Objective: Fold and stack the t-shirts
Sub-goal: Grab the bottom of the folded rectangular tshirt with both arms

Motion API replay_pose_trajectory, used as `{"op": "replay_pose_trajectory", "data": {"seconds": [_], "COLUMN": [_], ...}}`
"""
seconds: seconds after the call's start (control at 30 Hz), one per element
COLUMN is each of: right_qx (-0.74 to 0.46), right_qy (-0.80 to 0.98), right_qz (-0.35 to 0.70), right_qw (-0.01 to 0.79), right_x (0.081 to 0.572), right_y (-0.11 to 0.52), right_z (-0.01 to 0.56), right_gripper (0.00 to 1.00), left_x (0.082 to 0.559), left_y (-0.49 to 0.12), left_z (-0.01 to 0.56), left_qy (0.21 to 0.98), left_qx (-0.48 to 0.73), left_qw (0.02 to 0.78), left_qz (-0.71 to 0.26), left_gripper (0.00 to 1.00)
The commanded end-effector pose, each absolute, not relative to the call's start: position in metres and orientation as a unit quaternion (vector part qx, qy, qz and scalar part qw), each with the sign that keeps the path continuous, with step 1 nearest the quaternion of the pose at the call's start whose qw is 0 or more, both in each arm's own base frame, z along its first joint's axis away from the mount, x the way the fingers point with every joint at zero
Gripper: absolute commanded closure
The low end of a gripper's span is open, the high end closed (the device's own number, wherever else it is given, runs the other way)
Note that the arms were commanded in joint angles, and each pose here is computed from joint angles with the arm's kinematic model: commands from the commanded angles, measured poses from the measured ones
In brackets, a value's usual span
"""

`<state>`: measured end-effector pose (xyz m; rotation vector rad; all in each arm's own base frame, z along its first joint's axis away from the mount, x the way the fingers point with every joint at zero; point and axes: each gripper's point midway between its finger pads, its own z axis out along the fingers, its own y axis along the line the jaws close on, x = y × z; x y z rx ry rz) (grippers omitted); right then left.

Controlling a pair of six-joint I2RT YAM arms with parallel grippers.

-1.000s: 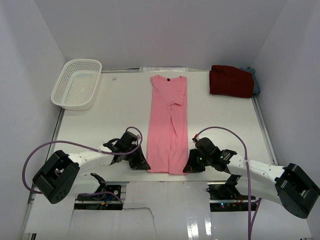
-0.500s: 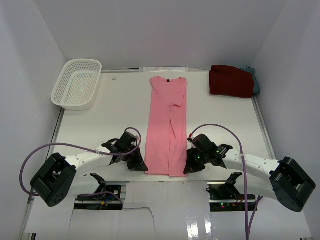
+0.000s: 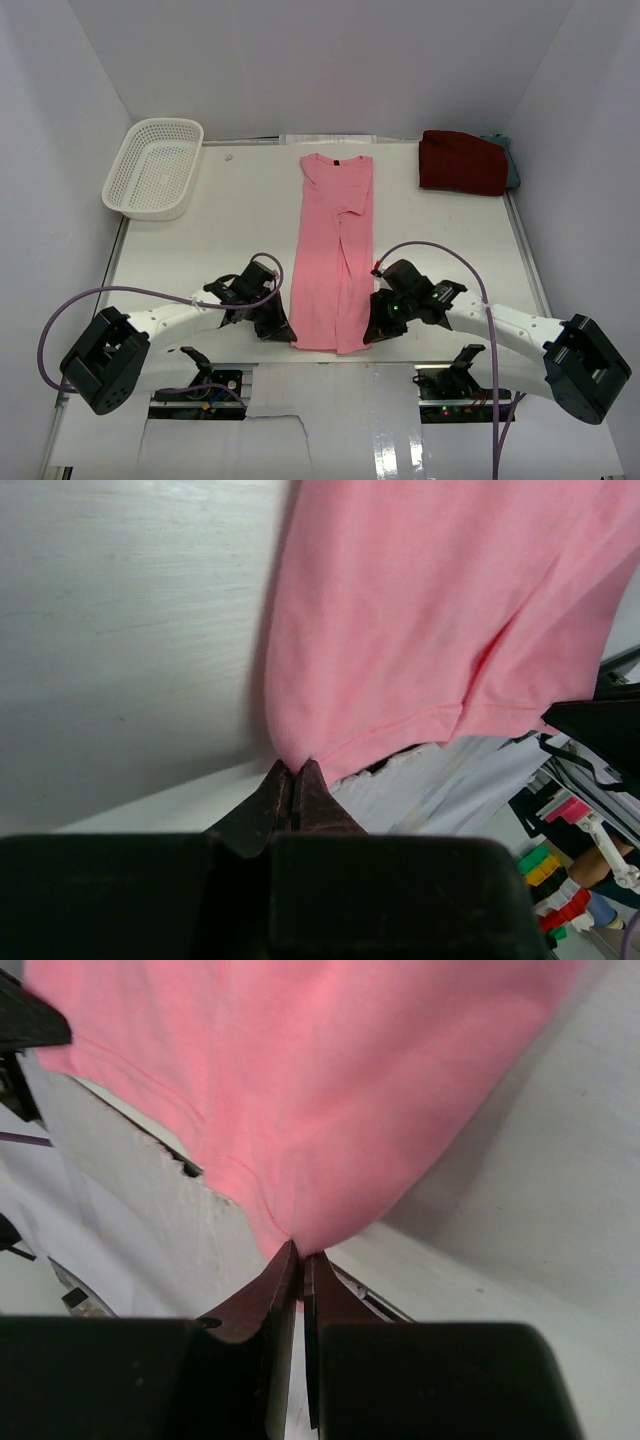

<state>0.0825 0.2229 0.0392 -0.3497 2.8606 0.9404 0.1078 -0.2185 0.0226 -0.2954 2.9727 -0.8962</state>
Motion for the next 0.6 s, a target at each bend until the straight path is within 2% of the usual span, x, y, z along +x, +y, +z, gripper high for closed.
{"op": "replay_pose_trajectory", "data": {"seconds": [0.0,0.1,0.3,0.57], "right_qx": [-0.123,-0.123,-0.130,-0.128], "right_qy": [0.932,0.930,0.927,0.936], "right_qz": [0.337,0.339,0.340,0.299], "right_qw": [0.061,0.071,0.088,0.134], "right_x": [0.089,0.098,0.118,0.164], "right_y": [0.234,0.236,0.235,0.221], "right_z": [0.069,0.081,0.092,0.097], "right_gripper": [0.92,0.92,0.92,0.92], "left_x": [0.119,0.132,0.143,0.200], "left_y": [-0.238,-0.238,-0.246,-0.241], "left_z": [0.058,0.071,0.074,0.084], "left_qy": [0.939,0.942,0.946,0.949], "left_qx": [-0.081,-0.074,-0.066,-0.070], "left_qw": [0.027,0.054,0.052,0.127], "left_qz": [-0.333,-0.322,-0.313,-0.280], "left_gripper": [1.00,1.00,1.00,1.00]}}
